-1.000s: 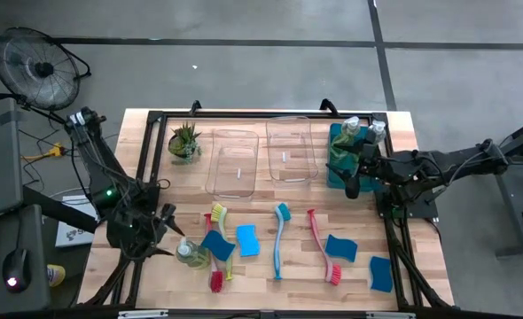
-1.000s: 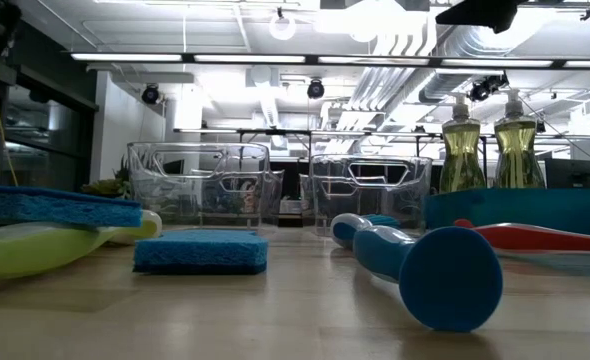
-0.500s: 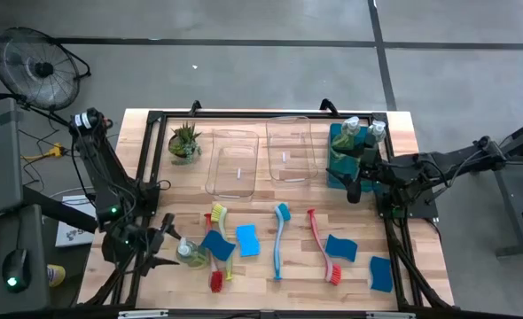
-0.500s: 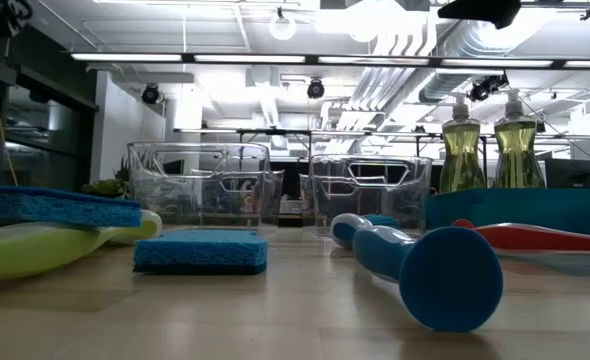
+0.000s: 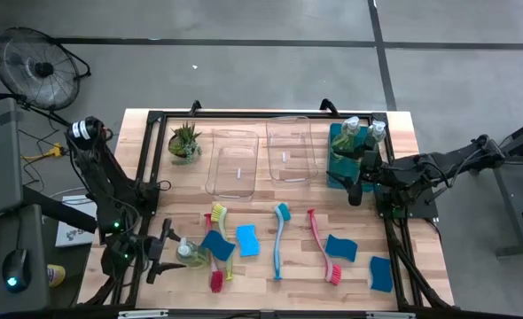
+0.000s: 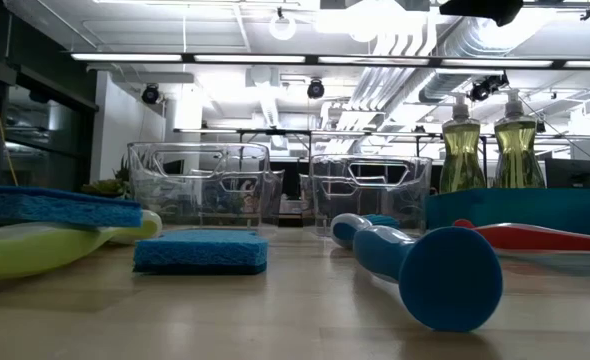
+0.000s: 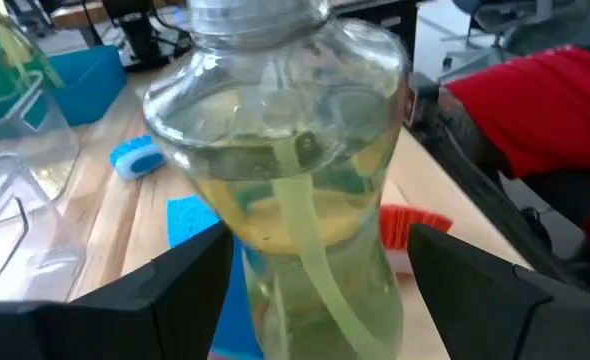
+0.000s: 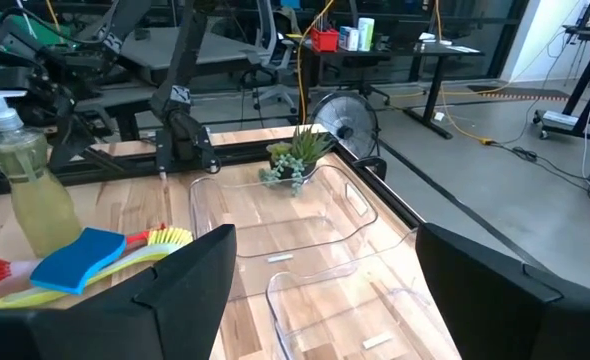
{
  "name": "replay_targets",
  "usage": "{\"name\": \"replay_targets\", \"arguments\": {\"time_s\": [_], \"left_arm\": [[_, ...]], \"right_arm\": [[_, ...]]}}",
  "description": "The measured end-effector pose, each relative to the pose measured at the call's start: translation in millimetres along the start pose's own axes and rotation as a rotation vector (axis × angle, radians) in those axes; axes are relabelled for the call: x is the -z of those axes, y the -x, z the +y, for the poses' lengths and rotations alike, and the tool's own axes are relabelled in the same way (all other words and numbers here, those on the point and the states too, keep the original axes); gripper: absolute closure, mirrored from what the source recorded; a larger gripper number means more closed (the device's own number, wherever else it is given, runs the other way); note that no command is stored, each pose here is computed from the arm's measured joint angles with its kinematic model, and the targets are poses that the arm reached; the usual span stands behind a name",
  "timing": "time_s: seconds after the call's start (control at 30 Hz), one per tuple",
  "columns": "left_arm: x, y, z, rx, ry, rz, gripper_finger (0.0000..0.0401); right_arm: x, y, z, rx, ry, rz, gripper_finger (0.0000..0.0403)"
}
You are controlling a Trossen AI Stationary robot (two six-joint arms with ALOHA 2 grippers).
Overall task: Pick & Place Kitchen Sink Supplies
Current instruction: Put the green dishwashing liquid dispenser into the blue bin
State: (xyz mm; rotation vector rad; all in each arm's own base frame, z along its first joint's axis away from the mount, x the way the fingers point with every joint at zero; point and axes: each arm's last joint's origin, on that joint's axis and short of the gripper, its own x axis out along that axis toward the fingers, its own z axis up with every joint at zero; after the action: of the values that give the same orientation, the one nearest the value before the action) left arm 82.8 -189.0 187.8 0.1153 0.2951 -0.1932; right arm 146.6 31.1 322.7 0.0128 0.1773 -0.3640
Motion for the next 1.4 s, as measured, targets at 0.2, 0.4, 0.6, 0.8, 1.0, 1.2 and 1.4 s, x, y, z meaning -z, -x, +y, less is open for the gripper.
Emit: {"name": "replay_targets", "arguments": {"time_s": [0.2, 0.4, 0.6, 0.8, 1.0, 1.2, 1.4], "left_arm": [[-4.5, -2.9, -5.8, -0.021, 0.013, -0.060, 0.0107], [-8.2, -2.7, -6.2, -0.048, 0.014, -0.092, 0.0107], [-13.7, -2.3, -7.3, -0.058, 0.031, -0.129, 0.0107], [-16.7, -3.5, -7.0, -0.058, 0.061, -0.145, 0.0107], [-19.7, -16.3, 0.3, -0.048, 0.088, -0.124, 0.0107], [-18.9, -30.6, 4.6, 0.002, 0.088, -0.081, 0.0107], [-16.3, -33.9, 4.5, 0.013, 0.064, -0.063, 0.0105]], "right_arm": [[0.0, 0.0, 0.0, 0.000, 0.003, 0.000, 0.0098], [0.0, 0.0, 0.0, 0.000, 0.003, 0.000, 0.0098], [0.0, 0.0, 0.0, 0.000, 0.004, 0.000, 0.0098], [0.1, 0.0, 0.0, 0.000, 0.004, 0.001, 0.0098], [0.1, -0.1, 0.0, 0.000, 0.004, 0.001, 0.0098], [0.7, -0.1, -0.1, 0.001, 0.009, 0.006, 0.0098], [1.4, -0.1, -0.2, 0.001, 0.013, 0.012, 0.0098]]}}
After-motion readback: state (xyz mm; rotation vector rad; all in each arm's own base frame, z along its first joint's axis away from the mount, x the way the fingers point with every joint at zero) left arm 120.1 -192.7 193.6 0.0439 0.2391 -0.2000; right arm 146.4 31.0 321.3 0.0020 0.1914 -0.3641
